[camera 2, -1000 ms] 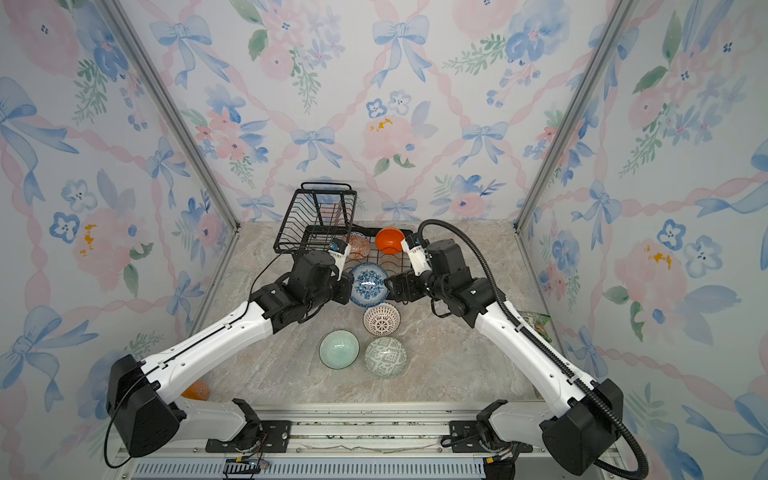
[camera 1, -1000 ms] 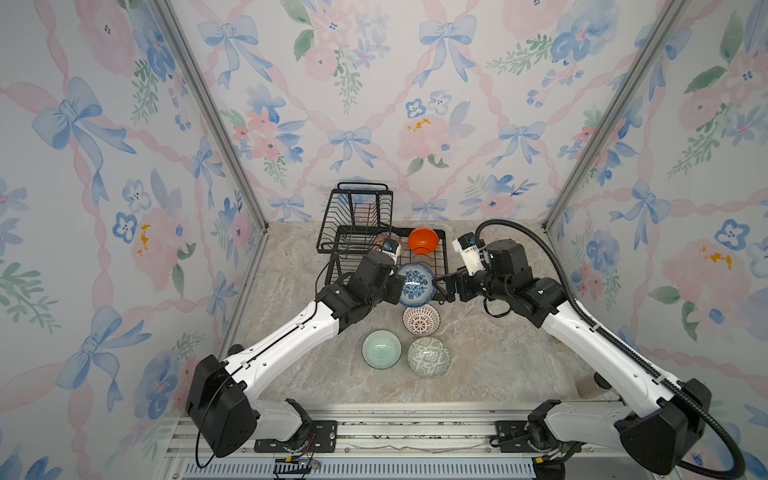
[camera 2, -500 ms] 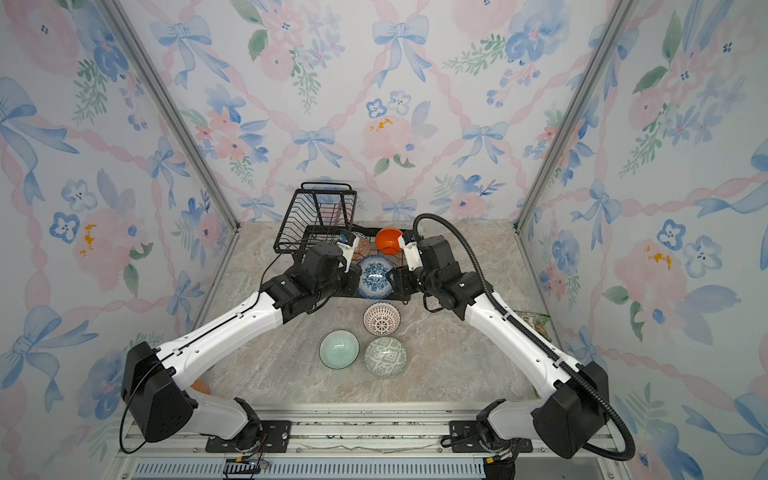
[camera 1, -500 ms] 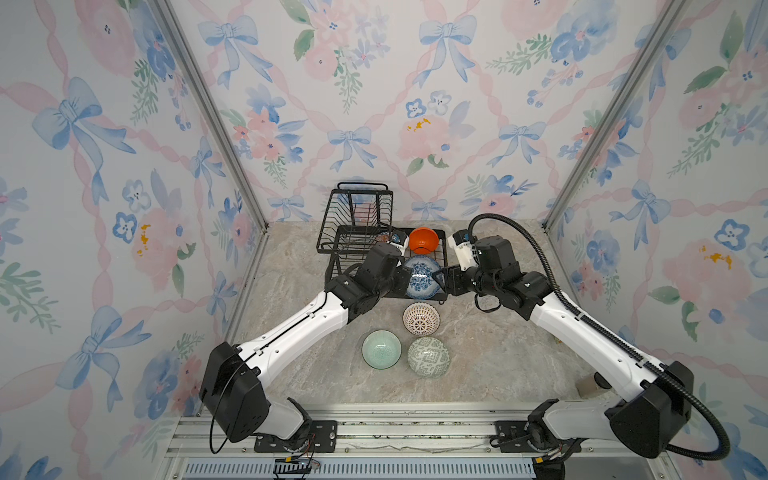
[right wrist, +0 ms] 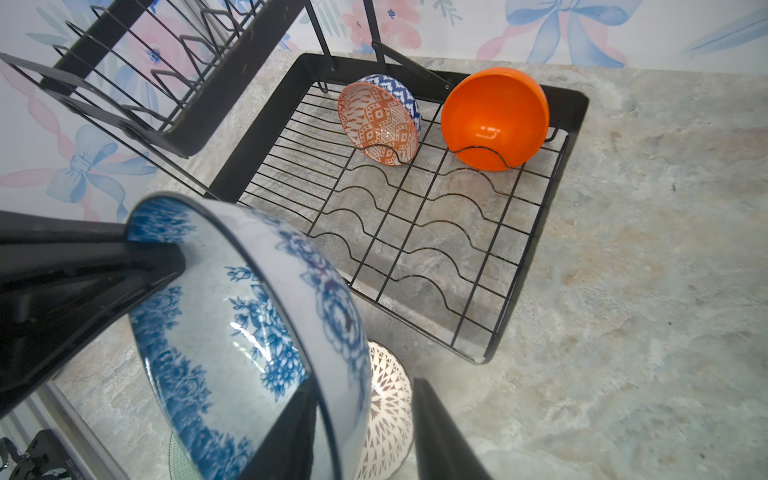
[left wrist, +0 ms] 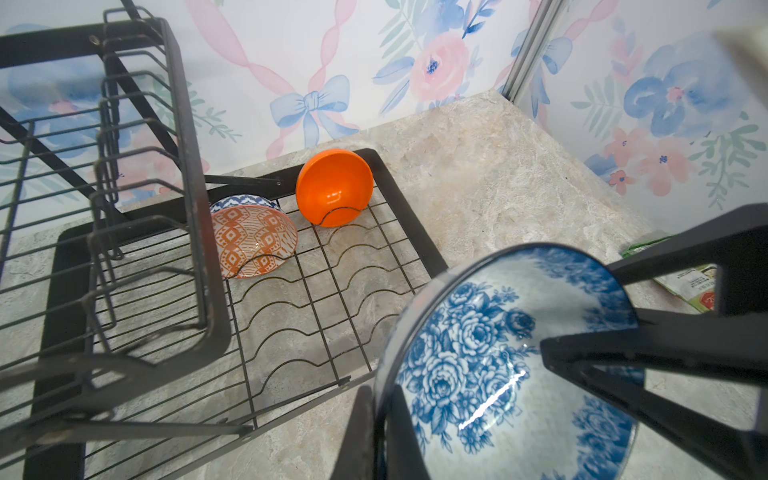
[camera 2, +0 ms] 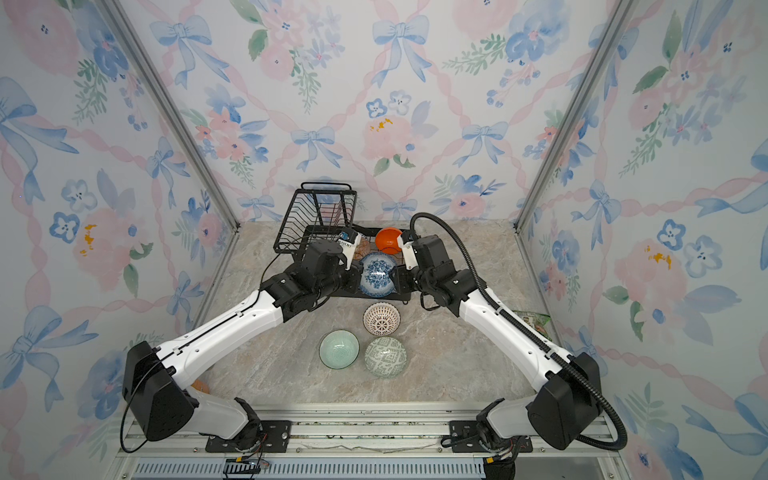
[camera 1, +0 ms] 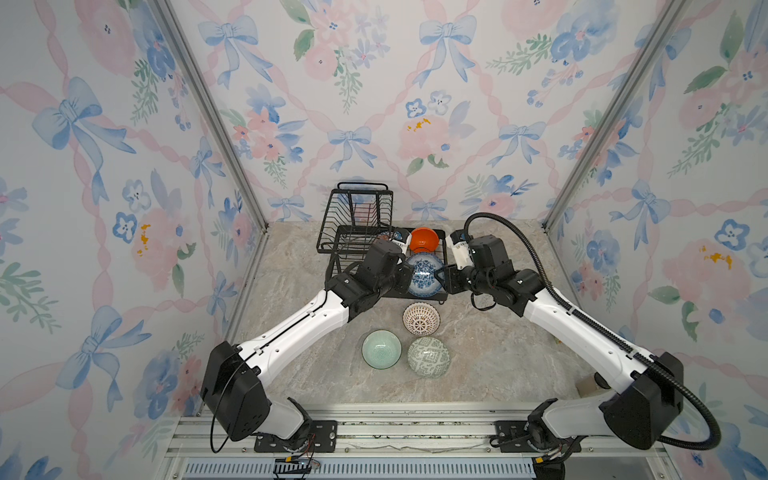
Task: Load the bowls into the dish rack
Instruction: 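Close the right gripper on the bowl rim while the left gripper releases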
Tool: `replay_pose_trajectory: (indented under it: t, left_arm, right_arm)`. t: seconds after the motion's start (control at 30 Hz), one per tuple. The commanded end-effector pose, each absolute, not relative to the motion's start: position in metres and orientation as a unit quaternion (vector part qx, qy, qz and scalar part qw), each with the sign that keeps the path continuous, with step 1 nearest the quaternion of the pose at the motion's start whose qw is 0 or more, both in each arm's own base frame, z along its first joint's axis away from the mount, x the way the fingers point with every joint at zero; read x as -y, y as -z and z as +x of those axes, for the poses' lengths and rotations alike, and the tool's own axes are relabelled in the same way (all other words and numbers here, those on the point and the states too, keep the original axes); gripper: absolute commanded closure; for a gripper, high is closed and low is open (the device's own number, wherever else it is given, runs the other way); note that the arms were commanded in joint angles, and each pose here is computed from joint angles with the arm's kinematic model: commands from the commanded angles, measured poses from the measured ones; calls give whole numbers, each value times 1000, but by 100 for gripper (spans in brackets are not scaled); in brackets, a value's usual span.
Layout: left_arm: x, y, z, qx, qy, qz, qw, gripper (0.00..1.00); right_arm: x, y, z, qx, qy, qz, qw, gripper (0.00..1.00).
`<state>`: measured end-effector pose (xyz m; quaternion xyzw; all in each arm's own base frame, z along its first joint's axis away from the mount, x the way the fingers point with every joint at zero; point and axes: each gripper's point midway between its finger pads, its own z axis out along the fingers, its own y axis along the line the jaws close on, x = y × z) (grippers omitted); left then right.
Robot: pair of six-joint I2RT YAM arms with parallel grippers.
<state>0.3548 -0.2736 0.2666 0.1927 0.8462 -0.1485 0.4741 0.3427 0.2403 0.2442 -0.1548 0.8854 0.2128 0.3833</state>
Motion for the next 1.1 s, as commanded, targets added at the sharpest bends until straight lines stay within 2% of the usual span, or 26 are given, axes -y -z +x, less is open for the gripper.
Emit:
replay_pose_trajectory:
  t: [0.0, 0.17, 0.33, 0.57, 0.73, 0.83, 0.97, 1.07]
  left_arm:
    - [283, -297, 356, -820, 176, 193, 509, 100]
    - [285, -298, 356, -819, 177, 193, 511, 100]
    - [286, -298, 353, -819, 178, 195, 510, 100]
    - [282, -284, 339, -823, 185, 203, 498, 98]
    - [270, -267, 322, -829, 177, 202, 491, 43]
    - [254, -261, 311, -832, 166, 189, 494, 21]
    - [230, -255, 294, -833, 159, 170, 502, 4]
    - [217, -253, 285, -833, 158, 161, 506, 2]
  right_arm:
    - [-245, -251, 347, -883, -211, -152, 391, 68]
    - [-246, -252, 349, -883, -211, -152, 391, 81]
    - [-247, -254, 349, -882, -210, -152, 394, 99]
    - [-242, -254, 349, -881, -201, -152, 401, 100]
    - [-235, -247, 351, -883, -180, -155, 404, 100]
    - [-234, -247, 353, -883, -173, -161, 405, 100]
    - [-233, -249, 358, -879, -162, -165, 416, 100]
    - [-232, -252, 361, -875, -149, -180, 425, 100]
